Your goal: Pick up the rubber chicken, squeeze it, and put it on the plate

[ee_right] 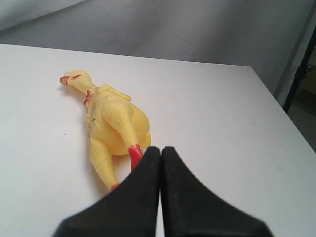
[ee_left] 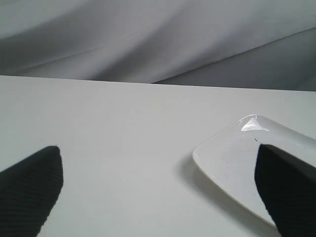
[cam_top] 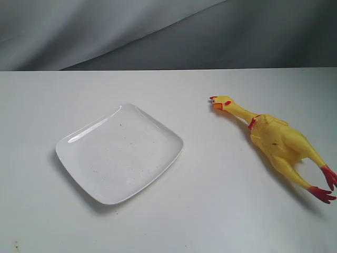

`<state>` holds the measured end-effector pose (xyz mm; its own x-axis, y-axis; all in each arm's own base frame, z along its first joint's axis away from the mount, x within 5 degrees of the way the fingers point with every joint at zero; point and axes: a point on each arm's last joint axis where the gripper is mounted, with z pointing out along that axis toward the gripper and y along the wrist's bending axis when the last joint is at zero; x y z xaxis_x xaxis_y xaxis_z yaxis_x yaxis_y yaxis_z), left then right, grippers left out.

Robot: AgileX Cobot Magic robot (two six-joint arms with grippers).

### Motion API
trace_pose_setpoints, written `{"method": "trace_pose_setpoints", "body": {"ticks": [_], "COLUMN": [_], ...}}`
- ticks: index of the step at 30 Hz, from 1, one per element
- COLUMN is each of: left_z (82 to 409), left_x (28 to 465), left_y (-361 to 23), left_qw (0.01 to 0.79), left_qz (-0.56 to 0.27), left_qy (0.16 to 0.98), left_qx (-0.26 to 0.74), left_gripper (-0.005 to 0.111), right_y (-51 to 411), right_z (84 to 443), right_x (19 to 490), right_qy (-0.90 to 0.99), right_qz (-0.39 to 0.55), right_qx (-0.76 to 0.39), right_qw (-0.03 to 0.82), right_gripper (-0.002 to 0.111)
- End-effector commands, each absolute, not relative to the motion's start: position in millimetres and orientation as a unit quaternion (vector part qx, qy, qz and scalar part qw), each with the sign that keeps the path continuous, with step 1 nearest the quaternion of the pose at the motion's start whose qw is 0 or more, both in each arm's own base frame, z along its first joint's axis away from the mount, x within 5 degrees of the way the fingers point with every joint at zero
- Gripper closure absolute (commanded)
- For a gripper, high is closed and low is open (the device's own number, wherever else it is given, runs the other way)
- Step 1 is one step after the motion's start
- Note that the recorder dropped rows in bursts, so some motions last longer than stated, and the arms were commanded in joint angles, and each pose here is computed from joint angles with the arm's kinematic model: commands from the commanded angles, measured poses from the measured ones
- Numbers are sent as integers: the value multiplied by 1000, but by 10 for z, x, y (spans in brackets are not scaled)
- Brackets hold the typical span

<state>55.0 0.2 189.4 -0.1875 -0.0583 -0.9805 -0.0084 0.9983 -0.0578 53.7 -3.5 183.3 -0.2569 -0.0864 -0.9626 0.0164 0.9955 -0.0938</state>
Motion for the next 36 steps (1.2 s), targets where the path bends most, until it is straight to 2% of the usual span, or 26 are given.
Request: {"method": "trace_pose_setpoints", "body": {"ticks": [1, 12, 23, 29, 32, 36], "left_z": [1891, 1891, 1891, 1891, 1891, 1891], "left_x": [550, 550, 550, 550, 550, 550], "left_y": [3, 3, 3, 3, 3, 3], "left_qw": [641, 641, 641, 641, 641, 641], "left_qz": [-19, -19, -19, -19, -19, -19], "left_qy": [767, 767, 767, 767, 767, 767], "left_qx": [-23, -23, -23, -23, -23, -23], "left_gripper": [3, 3, 3, 3, 3, 3], "right_y": [-36, -41, 38, 56, 58, 66], "right_z": [1825, 1881, 2435, 2552, 2588, 2693], "right_x": [535, 547, 480, 415, 390, 299], "right_qy": [790, 770, 536, 472, 453, 385], "right_qz": [-41, -59, -44, -39, 9, 142], "right_qx": [-18, -33, -51, -54, -29, 22], "right_qw": [611, 634, 842, 879, 891, 912], "right_gripper": [108, 108, 108, 108, 108, 108]}}
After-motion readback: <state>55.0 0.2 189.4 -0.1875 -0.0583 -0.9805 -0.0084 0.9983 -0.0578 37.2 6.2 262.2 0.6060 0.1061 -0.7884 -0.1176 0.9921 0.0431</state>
